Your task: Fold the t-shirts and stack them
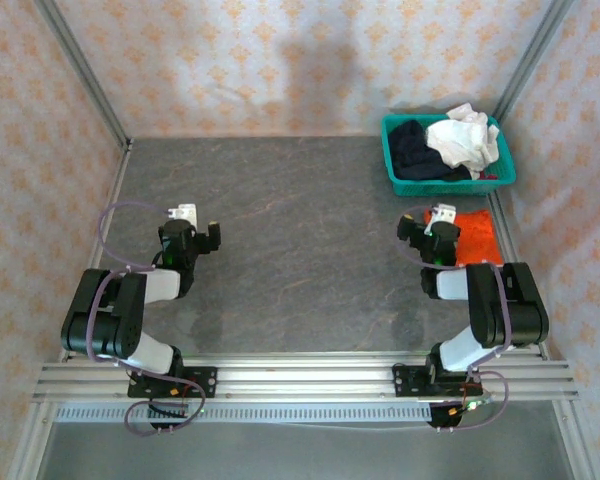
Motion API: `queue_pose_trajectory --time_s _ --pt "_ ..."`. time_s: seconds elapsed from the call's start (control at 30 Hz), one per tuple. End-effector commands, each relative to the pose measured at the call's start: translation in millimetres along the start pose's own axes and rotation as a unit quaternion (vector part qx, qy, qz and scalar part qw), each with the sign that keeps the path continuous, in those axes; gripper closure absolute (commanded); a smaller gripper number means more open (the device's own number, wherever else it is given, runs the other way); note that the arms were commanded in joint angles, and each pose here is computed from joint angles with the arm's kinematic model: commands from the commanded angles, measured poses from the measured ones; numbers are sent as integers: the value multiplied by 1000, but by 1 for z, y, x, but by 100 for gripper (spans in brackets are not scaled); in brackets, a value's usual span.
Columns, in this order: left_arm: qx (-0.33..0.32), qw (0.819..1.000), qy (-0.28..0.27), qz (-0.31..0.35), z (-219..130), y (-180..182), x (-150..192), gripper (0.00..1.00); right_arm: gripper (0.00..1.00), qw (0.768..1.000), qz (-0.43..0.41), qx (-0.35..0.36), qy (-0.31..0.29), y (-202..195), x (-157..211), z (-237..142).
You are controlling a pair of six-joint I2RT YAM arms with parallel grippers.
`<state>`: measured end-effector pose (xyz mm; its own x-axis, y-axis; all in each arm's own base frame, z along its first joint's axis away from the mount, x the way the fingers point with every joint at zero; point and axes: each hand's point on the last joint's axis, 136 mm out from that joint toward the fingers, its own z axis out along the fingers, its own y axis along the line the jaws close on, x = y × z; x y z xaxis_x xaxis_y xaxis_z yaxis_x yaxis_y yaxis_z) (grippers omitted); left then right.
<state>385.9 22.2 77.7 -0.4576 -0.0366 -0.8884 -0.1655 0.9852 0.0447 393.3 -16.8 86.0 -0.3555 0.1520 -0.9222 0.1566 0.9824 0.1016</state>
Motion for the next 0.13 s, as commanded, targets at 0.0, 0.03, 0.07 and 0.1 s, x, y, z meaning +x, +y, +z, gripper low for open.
queue_pose_trajectory --time_s 0.0,0.03,0.07,0.1 --pt "-5 1000 -29 -8 1 1 -19 0 0 1000 6 9 -8 -3 -6 2" --pt "-5 1000 -29 -8 1 1 -19 0 1 1000 6 9 -7 -3 -6 2" --pt "-4 1000 -29 -8 1 1 -19 0 1 1000 6 9 -7 -3 -5 2" --pt "-4 1000 -29 -8 1 1 -19 0 1 1000 5 9 -8 -3 -5 1"
